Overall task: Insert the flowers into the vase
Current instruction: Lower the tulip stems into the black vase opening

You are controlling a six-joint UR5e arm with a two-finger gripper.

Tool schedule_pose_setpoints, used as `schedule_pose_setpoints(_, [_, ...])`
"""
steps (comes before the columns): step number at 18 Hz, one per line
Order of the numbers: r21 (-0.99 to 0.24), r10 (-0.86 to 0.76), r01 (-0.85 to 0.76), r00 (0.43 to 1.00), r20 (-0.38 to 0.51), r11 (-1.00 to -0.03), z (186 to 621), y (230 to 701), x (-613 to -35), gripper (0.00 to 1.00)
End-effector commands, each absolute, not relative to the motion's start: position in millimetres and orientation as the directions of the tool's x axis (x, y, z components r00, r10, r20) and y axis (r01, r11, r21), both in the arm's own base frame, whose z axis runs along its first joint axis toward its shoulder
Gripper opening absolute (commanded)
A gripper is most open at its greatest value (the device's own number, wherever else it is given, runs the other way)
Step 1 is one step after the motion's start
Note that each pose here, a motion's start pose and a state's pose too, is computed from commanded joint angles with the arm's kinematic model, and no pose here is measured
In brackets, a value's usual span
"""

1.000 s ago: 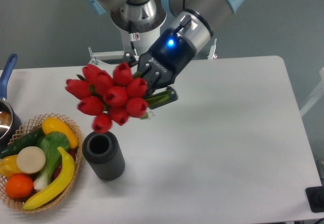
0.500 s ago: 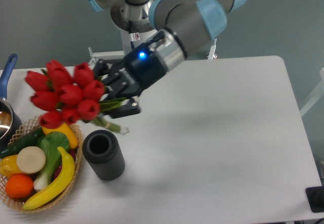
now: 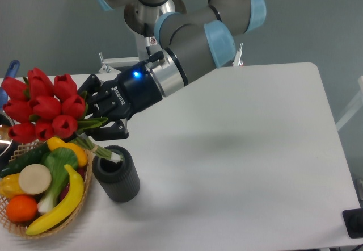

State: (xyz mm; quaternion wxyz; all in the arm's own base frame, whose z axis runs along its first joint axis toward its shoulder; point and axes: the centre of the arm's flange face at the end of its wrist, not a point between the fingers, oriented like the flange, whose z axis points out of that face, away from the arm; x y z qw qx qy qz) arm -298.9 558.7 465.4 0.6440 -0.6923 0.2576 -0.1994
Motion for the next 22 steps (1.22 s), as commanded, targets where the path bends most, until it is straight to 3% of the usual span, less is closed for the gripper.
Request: schedule_pose_setpoints(22, [-0.998, -0.629, 0.067, 0.776, 0.039, 0.021, 428.5, 548.1, -331.5, 0.33])
